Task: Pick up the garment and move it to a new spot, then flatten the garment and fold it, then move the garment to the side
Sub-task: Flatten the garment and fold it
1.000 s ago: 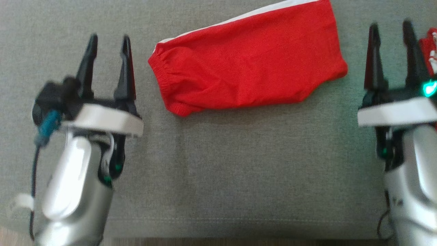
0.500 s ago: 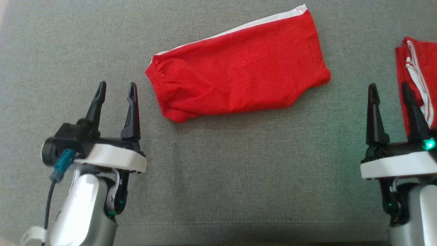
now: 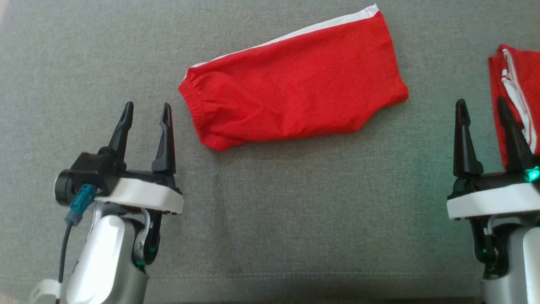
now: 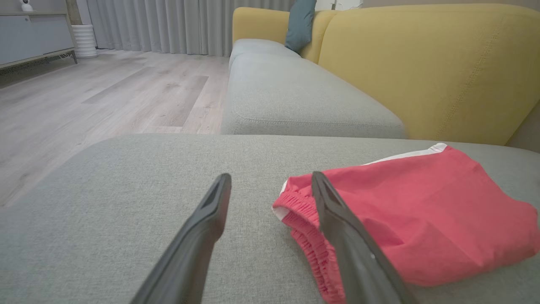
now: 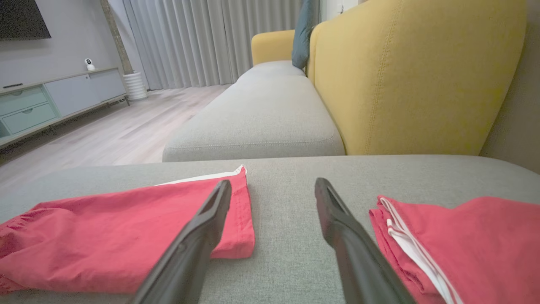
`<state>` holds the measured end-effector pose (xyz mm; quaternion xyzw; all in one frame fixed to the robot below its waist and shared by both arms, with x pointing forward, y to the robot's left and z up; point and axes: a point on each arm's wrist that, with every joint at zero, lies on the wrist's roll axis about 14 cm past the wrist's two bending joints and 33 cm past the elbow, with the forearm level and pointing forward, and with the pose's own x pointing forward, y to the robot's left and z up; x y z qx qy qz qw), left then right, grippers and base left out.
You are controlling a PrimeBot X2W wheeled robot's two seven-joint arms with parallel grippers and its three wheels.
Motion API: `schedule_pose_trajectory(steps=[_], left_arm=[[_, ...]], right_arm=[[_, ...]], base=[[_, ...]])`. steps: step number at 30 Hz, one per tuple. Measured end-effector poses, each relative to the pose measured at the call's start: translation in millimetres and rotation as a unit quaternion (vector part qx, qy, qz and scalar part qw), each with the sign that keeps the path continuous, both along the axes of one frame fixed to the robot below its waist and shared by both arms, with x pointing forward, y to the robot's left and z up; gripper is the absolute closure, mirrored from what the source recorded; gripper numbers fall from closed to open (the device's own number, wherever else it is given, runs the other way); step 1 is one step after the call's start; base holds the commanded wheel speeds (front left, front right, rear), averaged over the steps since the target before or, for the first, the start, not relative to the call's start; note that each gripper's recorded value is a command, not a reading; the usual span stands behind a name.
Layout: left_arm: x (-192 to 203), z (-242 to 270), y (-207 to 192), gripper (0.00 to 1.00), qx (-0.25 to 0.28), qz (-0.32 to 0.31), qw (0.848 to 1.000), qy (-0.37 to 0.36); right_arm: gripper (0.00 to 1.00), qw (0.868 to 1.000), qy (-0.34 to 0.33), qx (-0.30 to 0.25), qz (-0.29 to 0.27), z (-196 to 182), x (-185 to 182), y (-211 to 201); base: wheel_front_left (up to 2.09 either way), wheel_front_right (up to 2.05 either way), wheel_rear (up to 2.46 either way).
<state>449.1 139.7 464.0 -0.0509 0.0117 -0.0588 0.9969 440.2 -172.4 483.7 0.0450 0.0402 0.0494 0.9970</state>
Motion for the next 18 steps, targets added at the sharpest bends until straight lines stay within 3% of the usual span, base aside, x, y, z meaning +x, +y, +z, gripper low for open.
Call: schedule_pose_trajectory(steps=[8, 18], left_arm=[[13, -5, -5, 0.0, -0.005, -0.007, 1.0, -0.001], [23, -19, 6, 0.0, -0.007, 0.006, 1.0, 0.012]], right_arm=[[0.0, 0.996, 0.078, -0.004, 0.039, -40, 21, 18], [0.0, 0.973, 0.209, -0.007, 0.098, -104, 59, 55]], base=[[0.0, 0.0, 0.0], [0.0, 0.0, 0.0]])
